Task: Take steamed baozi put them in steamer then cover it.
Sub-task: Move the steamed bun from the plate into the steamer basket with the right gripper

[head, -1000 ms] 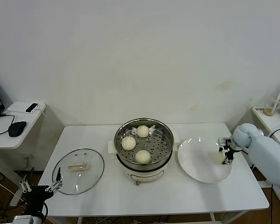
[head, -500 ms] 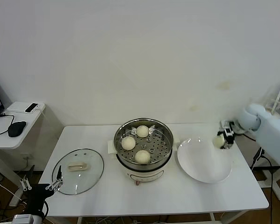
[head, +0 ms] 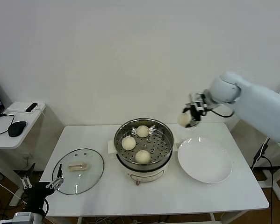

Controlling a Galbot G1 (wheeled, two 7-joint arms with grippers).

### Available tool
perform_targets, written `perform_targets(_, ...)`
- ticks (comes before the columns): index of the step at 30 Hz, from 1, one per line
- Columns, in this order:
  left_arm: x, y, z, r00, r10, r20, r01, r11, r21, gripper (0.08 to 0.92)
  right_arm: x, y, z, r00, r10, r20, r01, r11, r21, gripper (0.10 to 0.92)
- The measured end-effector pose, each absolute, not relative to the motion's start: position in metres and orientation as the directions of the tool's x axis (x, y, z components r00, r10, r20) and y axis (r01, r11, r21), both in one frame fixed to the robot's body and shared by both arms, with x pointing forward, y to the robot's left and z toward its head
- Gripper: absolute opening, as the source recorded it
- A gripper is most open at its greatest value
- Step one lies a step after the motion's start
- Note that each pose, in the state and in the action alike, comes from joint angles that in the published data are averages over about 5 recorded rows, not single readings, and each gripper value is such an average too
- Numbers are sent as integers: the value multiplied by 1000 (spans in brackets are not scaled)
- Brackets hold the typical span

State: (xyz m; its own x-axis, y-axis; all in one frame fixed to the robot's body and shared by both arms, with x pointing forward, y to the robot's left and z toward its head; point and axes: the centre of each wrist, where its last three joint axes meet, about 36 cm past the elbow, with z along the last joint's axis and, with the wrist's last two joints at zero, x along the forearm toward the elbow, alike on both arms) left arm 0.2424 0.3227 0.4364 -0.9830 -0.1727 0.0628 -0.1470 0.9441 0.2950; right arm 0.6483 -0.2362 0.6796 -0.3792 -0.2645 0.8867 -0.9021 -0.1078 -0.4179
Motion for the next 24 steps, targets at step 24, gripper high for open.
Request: perform_targets(24,247,322,439,-982,-187,41,-169,945,279,823,652,-115,596,-239,-235,942,-962,-77,-263,687)
